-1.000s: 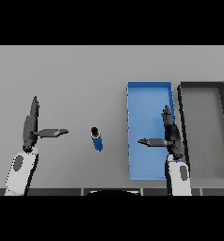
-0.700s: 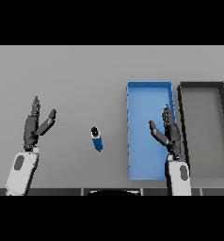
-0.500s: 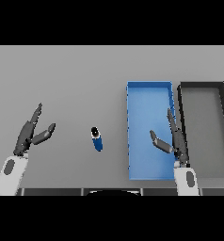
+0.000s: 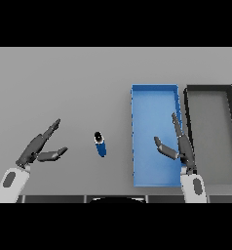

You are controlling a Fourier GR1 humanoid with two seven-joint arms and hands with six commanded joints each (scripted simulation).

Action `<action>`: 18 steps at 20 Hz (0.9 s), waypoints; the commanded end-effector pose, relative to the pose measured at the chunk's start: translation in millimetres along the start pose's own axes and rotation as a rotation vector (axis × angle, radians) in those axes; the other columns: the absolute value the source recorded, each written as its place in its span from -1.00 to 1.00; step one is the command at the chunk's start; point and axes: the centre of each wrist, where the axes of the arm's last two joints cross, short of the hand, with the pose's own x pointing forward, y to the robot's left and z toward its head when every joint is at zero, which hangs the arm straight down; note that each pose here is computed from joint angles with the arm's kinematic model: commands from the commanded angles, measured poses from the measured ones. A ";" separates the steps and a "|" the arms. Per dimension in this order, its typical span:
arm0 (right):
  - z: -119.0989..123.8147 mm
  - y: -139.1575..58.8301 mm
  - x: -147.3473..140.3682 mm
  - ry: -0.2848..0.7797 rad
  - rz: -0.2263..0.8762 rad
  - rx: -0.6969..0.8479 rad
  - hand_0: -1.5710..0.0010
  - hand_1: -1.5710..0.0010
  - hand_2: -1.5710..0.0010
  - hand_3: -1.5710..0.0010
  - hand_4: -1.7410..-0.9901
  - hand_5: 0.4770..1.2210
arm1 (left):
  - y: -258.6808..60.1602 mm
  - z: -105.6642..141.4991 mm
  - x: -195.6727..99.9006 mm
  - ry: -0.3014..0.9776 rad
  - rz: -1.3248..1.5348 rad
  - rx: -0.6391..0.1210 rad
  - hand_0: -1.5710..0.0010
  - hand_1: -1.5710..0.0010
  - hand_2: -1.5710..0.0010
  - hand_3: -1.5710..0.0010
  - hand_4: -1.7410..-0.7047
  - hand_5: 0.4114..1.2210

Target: Pick up the blue pipe and place it into the blue bin.

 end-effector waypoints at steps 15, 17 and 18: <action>5.2 -1.0 1.9 0.025 -0.004 -0.006 1.00 1.00 1.00 1.00 0.44 -0.62 | -100.3 -55.3 0.6 0.008 0.048 -0.231 1.00 1.00 1.00 1.00 0.14 -0.88; 6.8 1.8 3.0 0.021 -0.009 -0.008 1.00 1.00 1.00 1.00 0.43 -0.60 | -105.8 -63.2 2.0 -0.015 0.058 -0.220 1.00 1.00 1.00 1.00 0.15 -0.88; 4.3 3.3 2.7 0.026 -0.019 -0.006 1.00 1.00 1.00 1.00 0.41 -0.59 | -107.9 -68.0 -0.3 -0.008 0.059 -0.219 1.00 1.00 1.00 1.00 0.17 -0.88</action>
